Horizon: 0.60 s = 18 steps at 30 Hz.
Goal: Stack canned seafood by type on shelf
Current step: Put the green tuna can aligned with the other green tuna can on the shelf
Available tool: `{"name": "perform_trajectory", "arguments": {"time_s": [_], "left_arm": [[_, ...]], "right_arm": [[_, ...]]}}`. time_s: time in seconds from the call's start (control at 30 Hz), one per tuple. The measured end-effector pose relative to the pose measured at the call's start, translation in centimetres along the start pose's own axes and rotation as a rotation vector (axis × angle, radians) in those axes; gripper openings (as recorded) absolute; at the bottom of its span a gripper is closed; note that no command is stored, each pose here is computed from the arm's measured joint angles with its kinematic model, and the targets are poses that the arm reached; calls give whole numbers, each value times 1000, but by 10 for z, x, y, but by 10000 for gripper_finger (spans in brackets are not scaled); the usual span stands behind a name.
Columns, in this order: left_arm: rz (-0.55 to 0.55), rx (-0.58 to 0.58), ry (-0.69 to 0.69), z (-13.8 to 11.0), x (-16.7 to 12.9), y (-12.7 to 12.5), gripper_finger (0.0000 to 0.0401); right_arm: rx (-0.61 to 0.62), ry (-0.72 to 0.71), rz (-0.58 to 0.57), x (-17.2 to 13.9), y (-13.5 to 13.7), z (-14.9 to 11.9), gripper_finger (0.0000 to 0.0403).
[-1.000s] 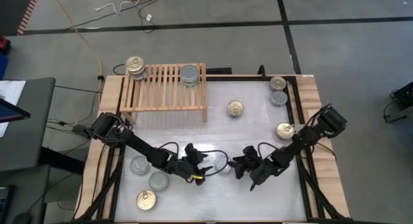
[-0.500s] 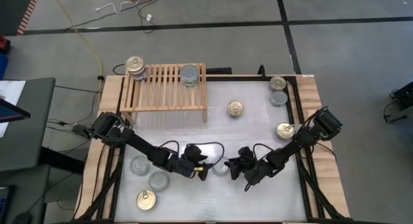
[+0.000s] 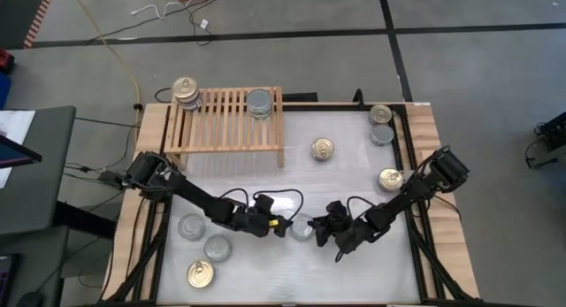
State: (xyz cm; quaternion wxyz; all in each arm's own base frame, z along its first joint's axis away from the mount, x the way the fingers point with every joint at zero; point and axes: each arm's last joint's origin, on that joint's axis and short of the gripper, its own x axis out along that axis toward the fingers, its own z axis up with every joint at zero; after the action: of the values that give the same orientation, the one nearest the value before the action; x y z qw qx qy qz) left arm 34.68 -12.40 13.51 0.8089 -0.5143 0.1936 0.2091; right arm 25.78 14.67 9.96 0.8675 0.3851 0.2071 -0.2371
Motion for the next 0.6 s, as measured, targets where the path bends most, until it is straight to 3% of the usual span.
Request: {"name": "perform_trajectory", "arguments": {"time_s": [0.6], "left_arm": [[13,-83,6,-2,-1,1,261]], "right_arm": [[-4,4,-6,0,-1,0,117]]}}
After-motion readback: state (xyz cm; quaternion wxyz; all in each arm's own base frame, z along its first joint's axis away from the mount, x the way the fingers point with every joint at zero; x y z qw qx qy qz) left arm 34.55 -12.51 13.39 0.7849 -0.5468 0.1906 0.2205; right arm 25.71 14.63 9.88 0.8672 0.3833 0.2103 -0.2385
